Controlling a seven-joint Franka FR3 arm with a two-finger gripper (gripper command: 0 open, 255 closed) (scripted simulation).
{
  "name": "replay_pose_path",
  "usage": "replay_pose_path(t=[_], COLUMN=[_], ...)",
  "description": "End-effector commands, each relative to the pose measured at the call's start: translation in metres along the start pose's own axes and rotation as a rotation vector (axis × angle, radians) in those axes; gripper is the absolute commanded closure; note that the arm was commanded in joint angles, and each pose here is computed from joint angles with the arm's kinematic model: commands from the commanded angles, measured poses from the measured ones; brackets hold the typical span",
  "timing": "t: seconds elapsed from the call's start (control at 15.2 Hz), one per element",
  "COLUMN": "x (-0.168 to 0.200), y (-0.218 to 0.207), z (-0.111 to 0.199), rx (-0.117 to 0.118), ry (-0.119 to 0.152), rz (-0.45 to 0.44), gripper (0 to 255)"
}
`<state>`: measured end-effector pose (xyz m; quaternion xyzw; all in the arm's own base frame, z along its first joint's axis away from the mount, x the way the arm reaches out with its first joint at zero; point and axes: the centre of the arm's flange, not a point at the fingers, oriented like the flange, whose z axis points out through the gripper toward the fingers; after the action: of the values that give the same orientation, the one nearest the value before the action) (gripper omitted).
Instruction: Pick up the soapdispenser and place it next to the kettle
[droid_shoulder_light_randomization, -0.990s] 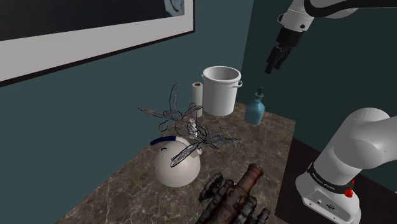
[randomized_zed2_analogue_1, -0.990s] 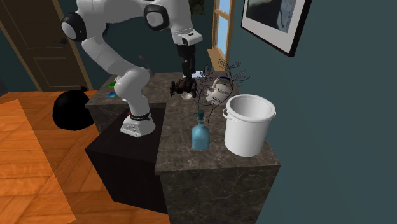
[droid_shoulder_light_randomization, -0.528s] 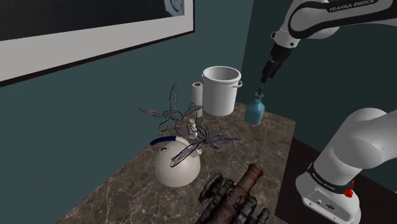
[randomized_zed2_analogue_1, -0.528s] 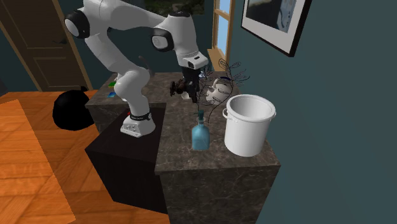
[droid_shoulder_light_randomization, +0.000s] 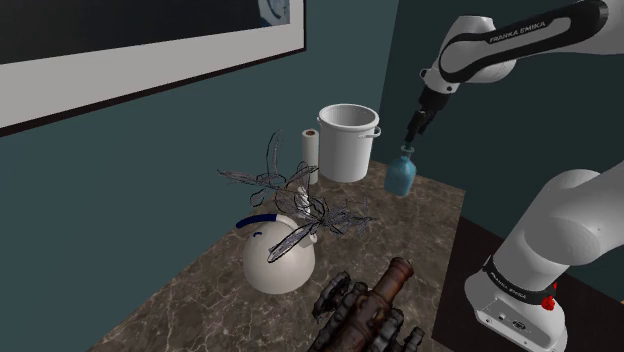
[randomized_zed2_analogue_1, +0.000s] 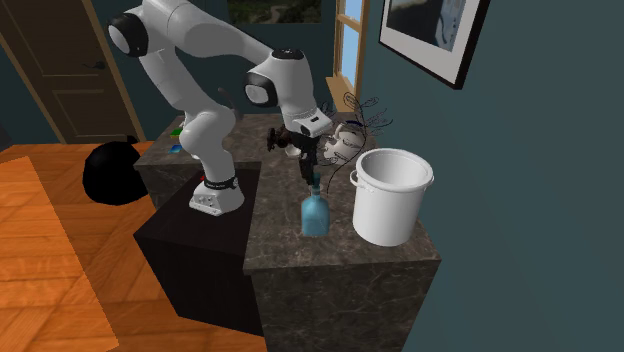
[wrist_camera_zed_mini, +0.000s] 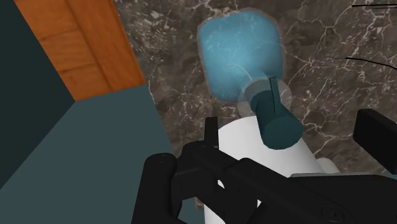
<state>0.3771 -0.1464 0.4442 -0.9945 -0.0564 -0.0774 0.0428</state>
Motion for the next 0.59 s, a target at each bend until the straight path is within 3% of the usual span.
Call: replay_pose_path(t=[0.0,0.13,0.53], x=[0.000,0.000,0.000], y=[0.000,0.000,0.000], z=[0.011,0.025,0.025], rx=[0.000,0.000,0.000], ry=[0.001,0.001,0.001], rz=[0.000,0.000,0.000], gripper=[0,0,0])
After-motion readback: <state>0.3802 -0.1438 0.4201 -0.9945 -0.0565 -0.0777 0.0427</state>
